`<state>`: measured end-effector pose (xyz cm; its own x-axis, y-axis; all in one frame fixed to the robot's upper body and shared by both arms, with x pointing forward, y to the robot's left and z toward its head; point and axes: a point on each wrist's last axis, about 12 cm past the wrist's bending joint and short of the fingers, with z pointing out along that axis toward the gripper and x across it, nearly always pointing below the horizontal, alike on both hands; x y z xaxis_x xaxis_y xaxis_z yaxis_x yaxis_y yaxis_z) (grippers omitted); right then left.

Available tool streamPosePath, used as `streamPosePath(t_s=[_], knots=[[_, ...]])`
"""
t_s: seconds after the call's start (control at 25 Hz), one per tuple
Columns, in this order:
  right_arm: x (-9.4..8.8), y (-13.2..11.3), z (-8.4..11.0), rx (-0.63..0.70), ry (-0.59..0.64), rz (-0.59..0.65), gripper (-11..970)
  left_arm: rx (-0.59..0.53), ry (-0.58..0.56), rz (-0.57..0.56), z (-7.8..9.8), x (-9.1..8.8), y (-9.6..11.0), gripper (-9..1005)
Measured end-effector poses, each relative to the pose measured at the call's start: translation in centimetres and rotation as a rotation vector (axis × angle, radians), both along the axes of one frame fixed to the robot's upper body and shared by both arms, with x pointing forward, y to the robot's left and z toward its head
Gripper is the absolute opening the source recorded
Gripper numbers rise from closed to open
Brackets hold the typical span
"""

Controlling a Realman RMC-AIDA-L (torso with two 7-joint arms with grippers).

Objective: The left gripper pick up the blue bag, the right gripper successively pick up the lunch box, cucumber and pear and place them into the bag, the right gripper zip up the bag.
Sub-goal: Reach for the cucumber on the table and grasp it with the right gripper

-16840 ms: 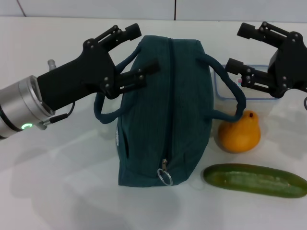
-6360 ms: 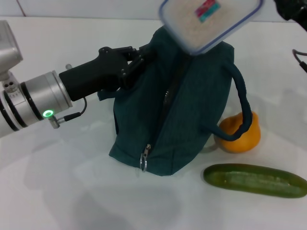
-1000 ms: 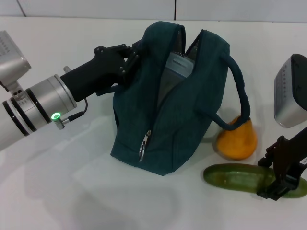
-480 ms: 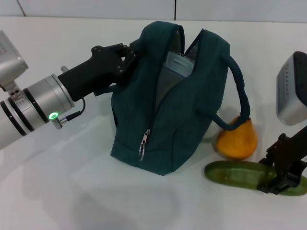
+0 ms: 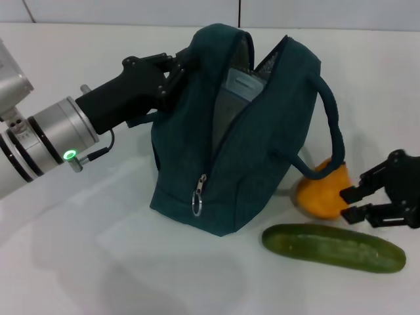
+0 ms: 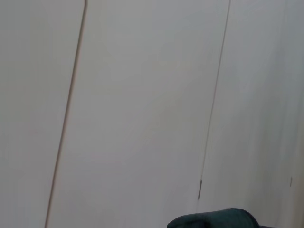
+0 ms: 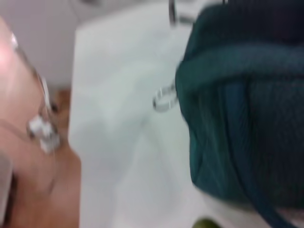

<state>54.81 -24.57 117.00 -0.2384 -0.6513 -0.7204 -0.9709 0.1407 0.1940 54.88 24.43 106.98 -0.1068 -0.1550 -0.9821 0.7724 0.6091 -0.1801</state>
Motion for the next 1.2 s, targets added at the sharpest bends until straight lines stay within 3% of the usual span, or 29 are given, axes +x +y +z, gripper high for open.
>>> streamPosePath(t_s=[0.12,0.32,0.56,0.88,1.2], knots=[[0.0,-1.2,-0.6,0.069,0.004,-0.021,390,-0.001,-0.003,0.007,0.0,0.0,0.2,83],[0.0,-0.8,-1.1,0.041,0.03,-0.005,288,0.002,-0.002,0.009,0.1,0.1,0.1,83],[0.9,0.9,-0.3,-0.041,0.083,-0.008,301,0.005,-0.004,0.006,0.3,0.4,0.0,84],[0.9,3.1,0.8,-0.139,0.05,0.034,568,0.008,0.001,0.007,0.1,0.4,0.0,84],[0.9,6.2,0.0,-0.223,0.028,0.12,798,0.0,0.002,0.003,0.2,0.5,-0.3,84]])
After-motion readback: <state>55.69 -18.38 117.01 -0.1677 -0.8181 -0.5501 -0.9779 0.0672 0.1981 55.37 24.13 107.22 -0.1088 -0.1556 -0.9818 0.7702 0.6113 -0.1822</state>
